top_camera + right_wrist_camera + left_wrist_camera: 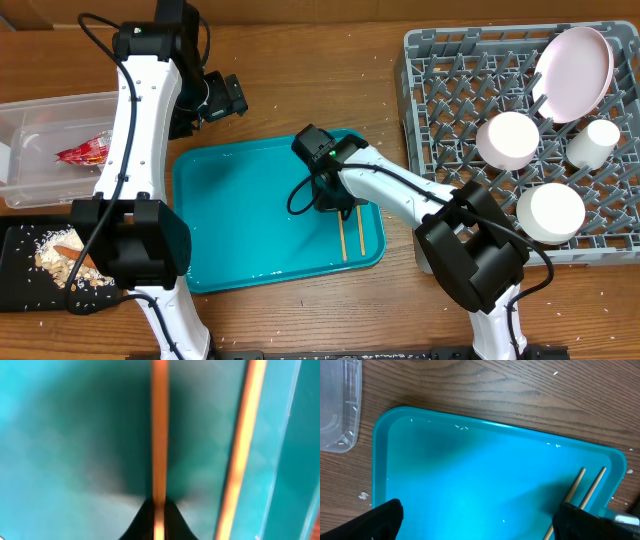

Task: Sort waste into correct bins and load items into the dishwasher
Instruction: 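Grasp one chopstick with the right gripper and carry it to the rack, then return the right gripper to the teal tray and grasp the second chopstick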

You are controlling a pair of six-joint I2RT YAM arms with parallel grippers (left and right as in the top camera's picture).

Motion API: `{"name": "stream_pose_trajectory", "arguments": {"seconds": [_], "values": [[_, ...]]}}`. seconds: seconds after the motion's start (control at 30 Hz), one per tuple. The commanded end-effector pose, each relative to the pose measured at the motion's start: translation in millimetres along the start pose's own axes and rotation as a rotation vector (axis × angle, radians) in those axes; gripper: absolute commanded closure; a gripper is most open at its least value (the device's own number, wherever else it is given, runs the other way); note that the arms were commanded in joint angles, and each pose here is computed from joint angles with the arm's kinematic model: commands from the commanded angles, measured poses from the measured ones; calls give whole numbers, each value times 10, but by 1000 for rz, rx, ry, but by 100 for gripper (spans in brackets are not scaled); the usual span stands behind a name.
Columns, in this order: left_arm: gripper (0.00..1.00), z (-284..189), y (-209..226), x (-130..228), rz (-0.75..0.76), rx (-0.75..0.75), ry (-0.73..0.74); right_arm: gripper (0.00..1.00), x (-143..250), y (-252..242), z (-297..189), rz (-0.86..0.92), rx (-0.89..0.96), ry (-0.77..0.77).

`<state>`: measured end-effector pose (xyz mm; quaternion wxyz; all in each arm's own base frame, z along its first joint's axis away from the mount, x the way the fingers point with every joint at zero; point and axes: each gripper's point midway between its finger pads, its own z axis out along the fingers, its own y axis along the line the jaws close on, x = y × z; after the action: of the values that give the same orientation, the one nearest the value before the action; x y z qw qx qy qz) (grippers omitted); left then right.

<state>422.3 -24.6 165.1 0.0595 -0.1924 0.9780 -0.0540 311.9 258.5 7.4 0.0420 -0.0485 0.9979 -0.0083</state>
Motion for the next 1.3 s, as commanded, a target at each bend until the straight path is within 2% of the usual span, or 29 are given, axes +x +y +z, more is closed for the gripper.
{"name": "stream_pose_trajectory", "arguments": {"seconds": [0.0,0.17,0.33,0.47,0.57,0.67,0.8,0.97,1.1,1.13,1.2,1.23,1.27], "values": [[0,-22,-33,32,-7,9,0,96,-101,36,-113,31,-1,-7],[0,-22,-33,32,-7,9,0,96,-386,-58,-684,50,30,-115],[0,-22,-33,32,-7,9,0,96,-892,-661,-1680,134,139,-349],[0,-22,-33,32,-7,9,0,96,-1186,-1181,-2114,144,137,-444],[0,-22,-33,32,-7,9,0,96,-1323,-1550,-2124,146,114,-439],[0,-22,-33,32,-7,9,0,96,-1412,-1696,-1982,57,-50,-381],[0,-22,-33,32,-7,9,0,96,-1522,-2137,-1747,137,-166,-332],[0,-22,-33,32,-7,9,0,96,-1527,-2161,-1490,121,-253,-267],[0,-22,-33,32,-7,9,0,96,-1529,-2084,-1335,106,-254,-231],[0,-22,-33,32,-7,9,0,95,-1528,-2063,-1318,103,-256,-227],[0,-22,-33,32,-7,9,0,83,-1527,-2042,-1306,99,-256,-223],[0,-22,-33,32,-7,9,0,71,-1526,-2032,-1307,97,-256,-223],[0,-22,-33,32,-7,9,0,50,-1524,-2031,-1306,97,-256,-222]]}}
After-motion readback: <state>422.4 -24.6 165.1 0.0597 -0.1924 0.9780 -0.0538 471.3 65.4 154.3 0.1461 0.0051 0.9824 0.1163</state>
